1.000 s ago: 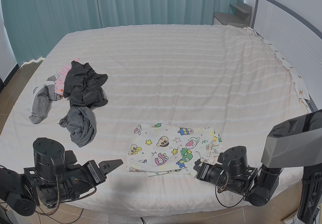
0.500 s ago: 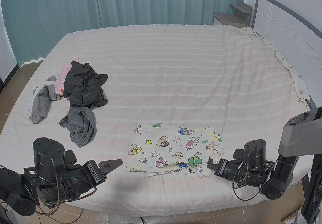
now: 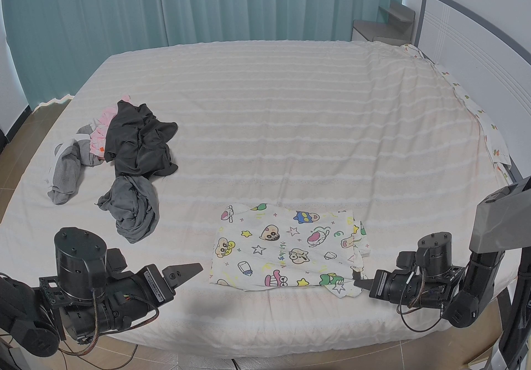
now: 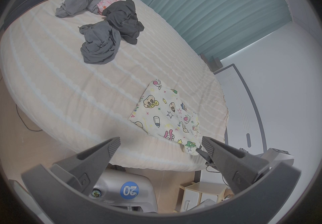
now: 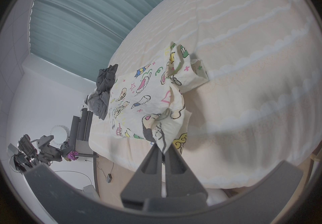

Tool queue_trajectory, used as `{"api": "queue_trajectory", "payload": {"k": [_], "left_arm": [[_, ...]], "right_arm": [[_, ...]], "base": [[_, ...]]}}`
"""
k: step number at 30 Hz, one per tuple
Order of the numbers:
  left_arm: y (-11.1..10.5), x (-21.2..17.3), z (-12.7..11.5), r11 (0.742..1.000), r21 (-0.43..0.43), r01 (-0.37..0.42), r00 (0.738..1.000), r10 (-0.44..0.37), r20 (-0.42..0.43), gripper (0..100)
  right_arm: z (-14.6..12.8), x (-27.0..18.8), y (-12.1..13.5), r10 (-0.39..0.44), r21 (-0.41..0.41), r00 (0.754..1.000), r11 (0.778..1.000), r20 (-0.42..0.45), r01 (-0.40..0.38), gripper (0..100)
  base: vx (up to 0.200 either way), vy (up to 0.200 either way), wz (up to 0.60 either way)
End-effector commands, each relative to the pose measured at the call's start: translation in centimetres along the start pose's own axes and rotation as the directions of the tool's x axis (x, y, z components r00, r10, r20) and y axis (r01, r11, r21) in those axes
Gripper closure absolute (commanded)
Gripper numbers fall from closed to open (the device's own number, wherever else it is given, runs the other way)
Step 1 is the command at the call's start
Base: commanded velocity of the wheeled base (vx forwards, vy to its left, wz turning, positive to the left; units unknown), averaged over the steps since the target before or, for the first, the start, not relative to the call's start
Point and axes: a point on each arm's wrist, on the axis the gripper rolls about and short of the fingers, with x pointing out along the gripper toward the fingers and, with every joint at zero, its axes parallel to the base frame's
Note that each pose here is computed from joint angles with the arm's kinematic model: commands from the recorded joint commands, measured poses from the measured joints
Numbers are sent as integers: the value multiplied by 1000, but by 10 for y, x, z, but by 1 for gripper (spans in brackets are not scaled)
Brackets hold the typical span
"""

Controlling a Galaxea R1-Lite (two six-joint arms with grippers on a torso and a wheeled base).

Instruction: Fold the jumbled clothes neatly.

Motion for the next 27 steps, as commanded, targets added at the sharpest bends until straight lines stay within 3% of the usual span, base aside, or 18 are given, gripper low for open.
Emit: {"api": "queue_trajectory", "payload": {"k": [1, 8, 9, 13, 17, 23, 27], "left_arm": [[1, 1, 0, 1000, 0, -3, 1000, 3, -3, 0], [1, 1, 0, 1000, -1, -5, 1000, 5, -3, 0], [1, 1, 0, 1000, -1, -6, 1000, 6, -1, 0], [0, 1, 0, 1000, -2, -4, 1000, 4, -2, 0], [0, 1, 0, 1000, -2, -4, 1000, 4, -2, 0], [1, 1, 0, 1000, -2, -5, 1000, 5, -3, 0], [1, 2, -1, 1000, -1, -7, 1000, 7, -5, 0]], "right_arm": [[-3, 2, -5, -17, -4, 1000, 1000, -20, 17, 100], [-9, 6, -9, -30, -25, 998, 999, -46, 29, 100], [-9, 6, -9, -30, -31, 998, 999, -48, 28, 0], [-8, -2, -7, -24, -42, 999, 999, -31, 23, 0], [1, -22, -7, -3, -40, 999, 999, 49, 5, 0], [41, -30, -3, 58, -51, 969, 998, 241, -47, 0], [70, -14, 15, 101, -80, 954, 993, 283, -81, 0]], "base": [[0, 0, 0], [0, 0, 0], [0, 0, 0], [0, 0, 0], [0, 0, 0], [0, 0, 0], [0, 0, 0]]}}
